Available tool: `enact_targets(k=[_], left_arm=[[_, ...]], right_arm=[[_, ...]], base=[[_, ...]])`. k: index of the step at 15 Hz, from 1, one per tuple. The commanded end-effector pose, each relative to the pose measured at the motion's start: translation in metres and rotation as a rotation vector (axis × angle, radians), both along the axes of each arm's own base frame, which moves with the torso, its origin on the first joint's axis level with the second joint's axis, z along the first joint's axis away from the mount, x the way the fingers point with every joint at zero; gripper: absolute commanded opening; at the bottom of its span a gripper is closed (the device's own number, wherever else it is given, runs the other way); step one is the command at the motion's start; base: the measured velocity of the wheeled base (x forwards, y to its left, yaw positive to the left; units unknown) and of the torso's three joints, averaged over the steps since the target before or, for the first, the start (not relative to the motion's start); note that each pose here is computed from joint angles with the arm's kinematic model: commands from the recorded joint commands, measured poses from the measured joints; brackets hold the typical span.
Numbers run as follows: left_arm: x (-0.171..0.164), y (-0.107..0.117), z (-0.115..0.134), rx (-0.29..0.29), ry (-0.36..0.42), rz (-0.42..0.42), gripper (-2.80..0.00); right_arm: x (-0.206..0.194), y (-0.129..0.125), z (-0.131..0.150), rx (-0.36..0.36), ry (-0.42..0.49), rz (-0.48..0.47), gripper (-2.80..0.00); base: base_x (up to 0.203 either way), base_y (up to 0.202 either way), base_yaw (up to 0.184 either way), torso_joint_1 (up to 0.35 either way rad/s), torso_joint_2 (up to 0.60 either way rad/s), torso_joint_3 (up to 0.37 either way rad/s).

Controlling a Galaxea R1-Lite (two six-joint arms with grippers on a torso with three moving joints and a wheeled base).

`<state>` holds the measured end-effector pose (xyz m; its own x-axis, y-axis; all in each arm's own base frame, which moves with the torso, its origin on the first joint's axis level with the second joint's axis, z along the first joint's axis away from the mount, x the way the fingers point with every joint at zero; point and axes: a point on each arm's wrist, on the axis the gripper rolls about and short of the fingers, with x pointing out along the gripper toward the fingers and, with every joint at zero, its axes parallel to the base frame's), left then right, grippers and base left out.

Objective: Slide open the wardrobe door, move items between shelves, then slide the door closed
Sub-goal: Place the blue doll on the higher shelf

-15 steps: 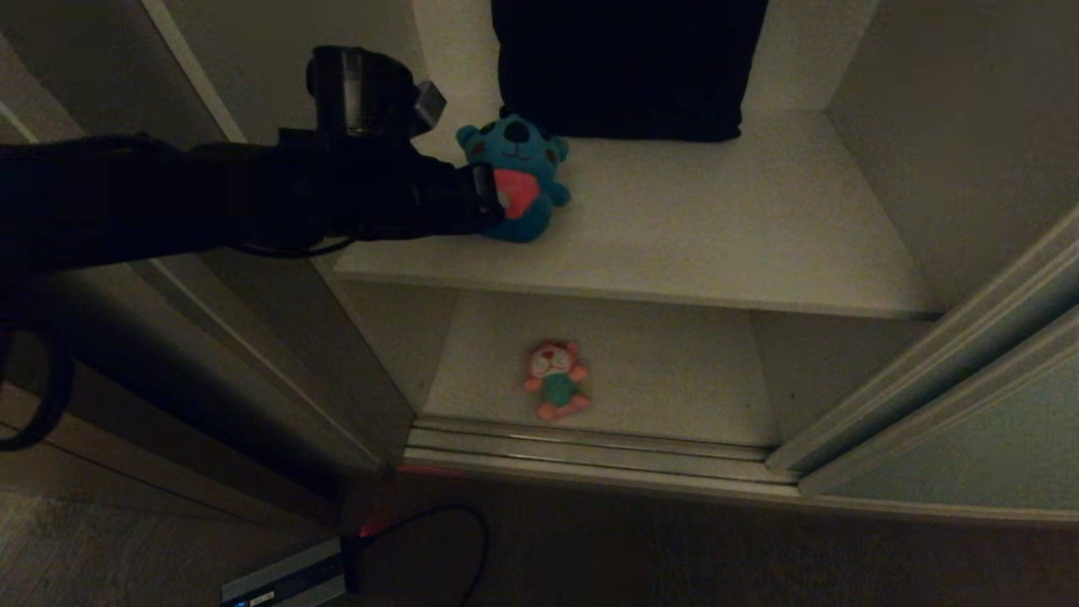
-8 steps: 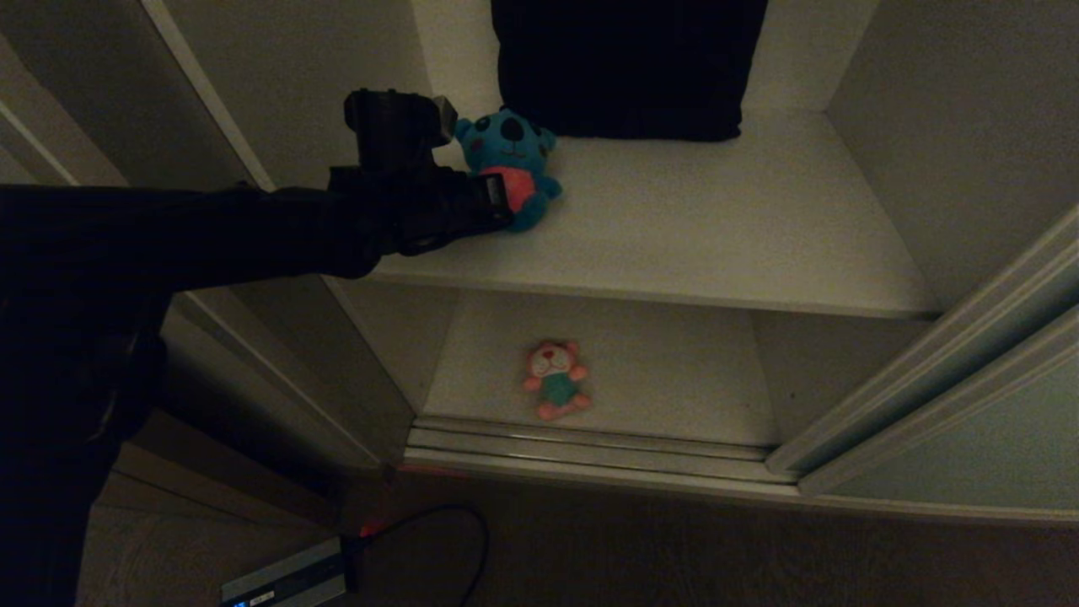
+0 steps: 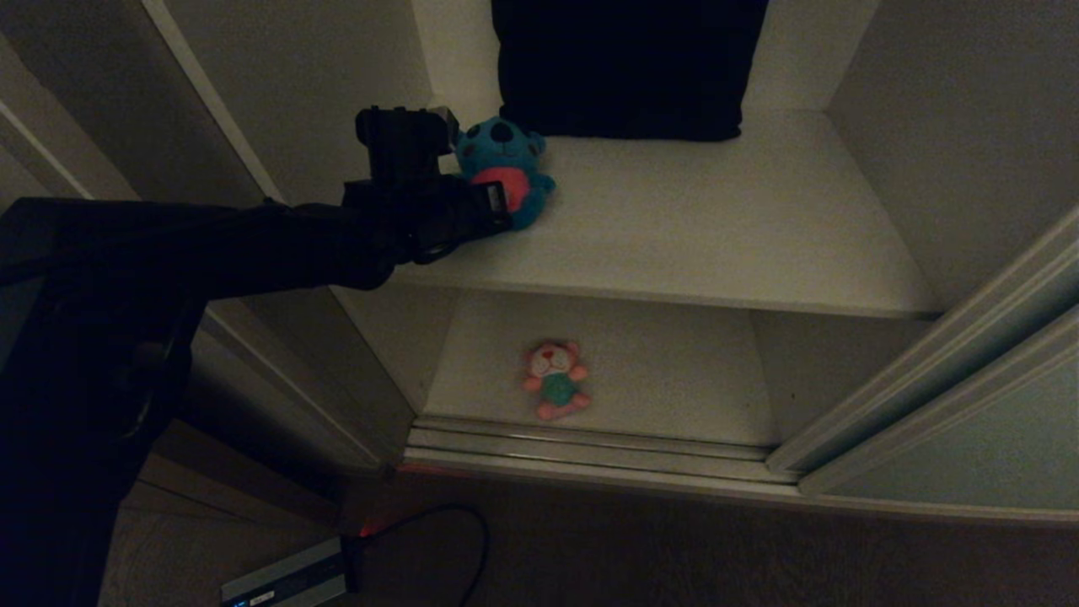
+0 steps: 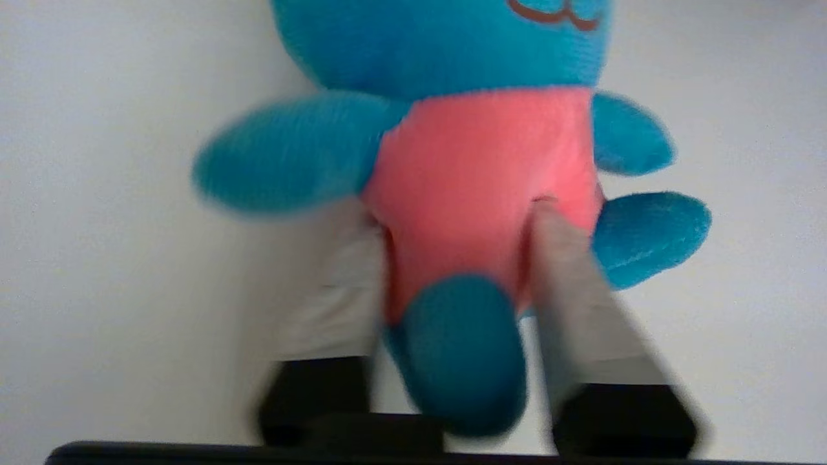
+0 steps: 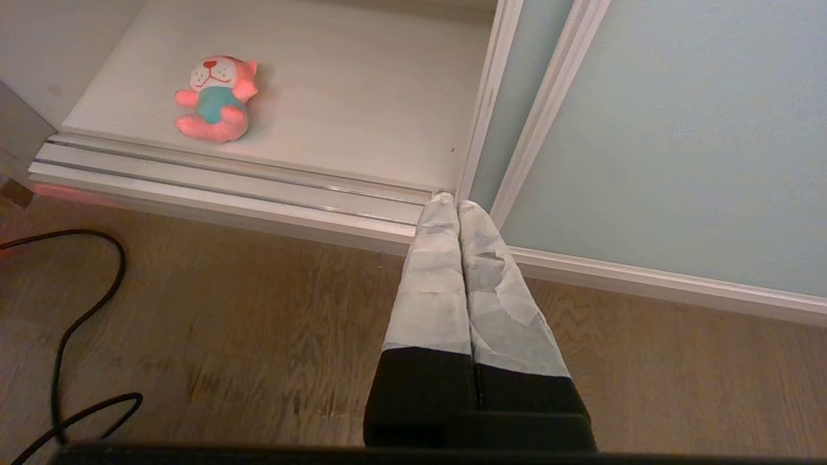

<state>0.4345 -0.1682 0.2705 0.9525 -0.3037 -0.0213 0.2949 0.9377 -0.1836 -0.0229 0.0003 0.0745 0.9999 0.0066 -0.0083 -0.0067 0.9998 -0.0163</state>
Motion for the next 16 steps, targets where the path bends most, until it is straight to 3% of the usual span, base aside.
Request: enact_targets(k=[1,6,10,11,14,16], left_arm=[[-0.003,0.001,0.009,-0.017,-0.029,0.000,0.00],[-0.034,0.012,0.055,-0.044,-0.124,-0.012,0.00],[-0.084,0.019,0.104,-0.064,-0.218,-0.048,0.00],[-0.099,0.021,0.110,-0.059,-0.226,-0.054,-2.80],[-0.148,0.032,0.119,0.024,-0.249,-0.086,-2.80],[-0.180,0.034,0.108,0.078,-0.220,-0.135,-2.80]], right_arm=[[0.000,0.000,-0.001,0.000,0.002,0.000,-2.80],[0.000,0.000,-0.001,-0.002,0.002,0.001,-2.80],[0.000,0.000,-0.001,0.000,0.002,0.001,-2.80],[0.000,0.000,-0.001,-0.001,0.002,0.000,-2.80],[0.000,0.000,-0.001,0.000,0.002,0.000,-2.80],[0.000,0.000,-0.001,-0.001,0.002,0.001,-2.80]], base=[[0.000,0.000,0.000,0.000,0.00,0.000],[0.000,0.000,0.000,0.000,0.00,0.000],[0.000,0.000,0.000,0.000,0.00,0.000],[0.000,0.000,0.000,0.000,0.00,0.000],[0.000,0.000,0.000,0.000,0.00,0.000],[0.000,0.000,0.000,0.000,0.00,0.000]])
